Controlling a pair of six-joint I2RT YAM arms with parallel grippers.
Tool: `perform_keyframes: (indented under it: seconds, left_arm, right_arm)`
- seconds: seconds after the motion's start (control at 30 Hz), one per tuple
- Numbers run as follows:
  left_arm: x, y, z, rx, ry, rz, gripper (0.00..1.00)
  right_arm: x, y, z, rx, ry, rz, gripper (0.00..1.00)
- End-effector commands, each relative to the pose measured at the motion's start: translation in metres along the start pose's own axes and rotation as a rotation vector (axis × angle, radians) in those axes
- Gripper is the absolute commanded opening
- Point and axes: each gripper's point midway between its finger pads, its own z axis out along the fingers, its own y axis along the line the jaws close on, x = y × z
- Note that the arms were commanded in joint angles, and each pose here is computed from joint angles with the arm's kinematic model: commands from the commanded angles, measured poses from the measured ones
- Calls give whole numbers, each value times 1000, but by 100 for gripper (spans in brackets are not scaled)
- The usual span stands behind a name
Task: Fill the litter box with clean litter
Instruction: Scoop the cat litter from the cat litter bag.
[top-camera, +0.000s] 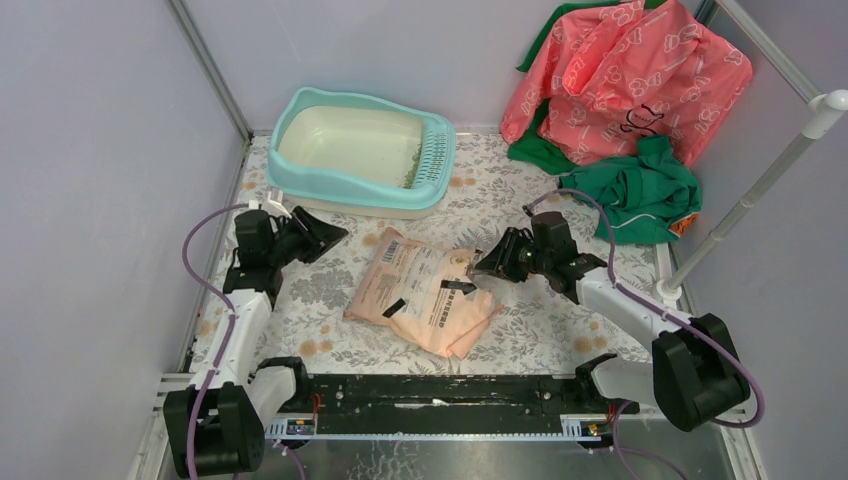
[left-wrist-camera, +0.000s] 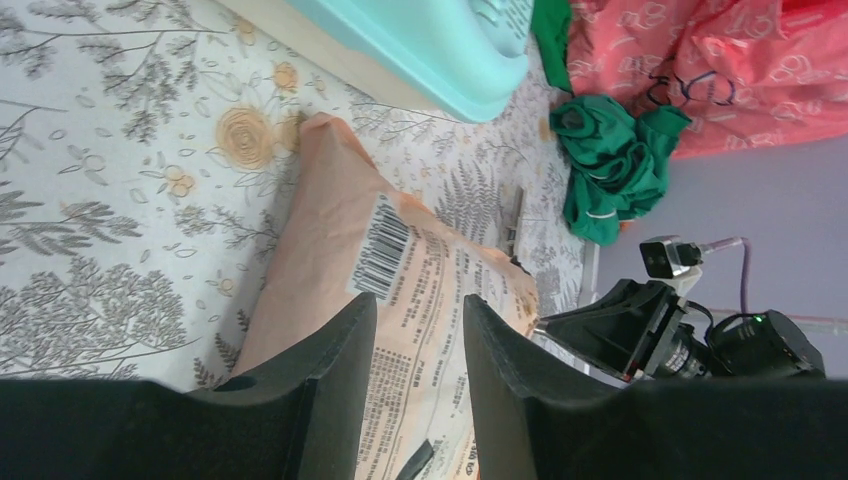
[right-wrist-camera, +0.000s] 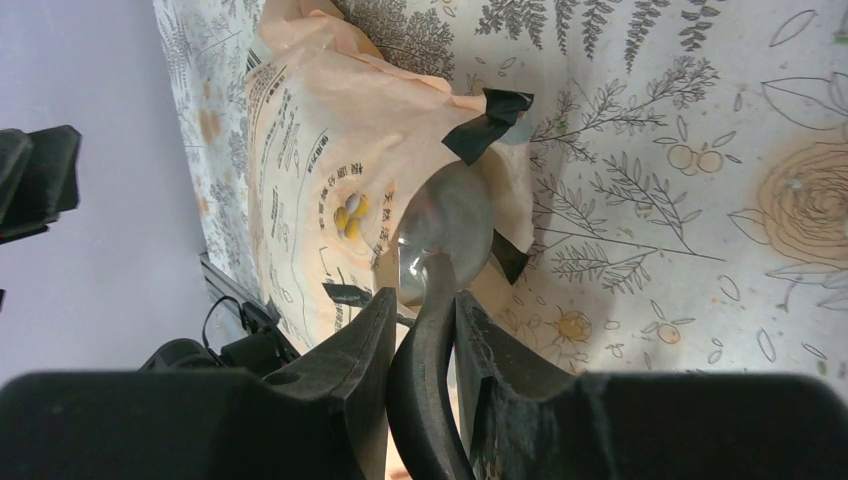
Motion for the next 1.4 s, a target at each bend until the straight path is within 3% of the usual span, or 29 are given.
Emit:
perform_keyframes:
  seconds: [0.0, 0.5, 1.37]
  left_arm:
    - [-1, 23, 0, -96, -48, 14, 44]
    - [21, 70, 8, -307, -83, -26, 49]
    - [69, 90, 36, -350, 5, -32, 49]
  right_arm:
    - [-7, 19, 5, -86, 0, 0, 0]
    - [2, 32, 24, -70, 78, -29, 0]
    - [13, 87, 54, -462, 104, 54, 0]
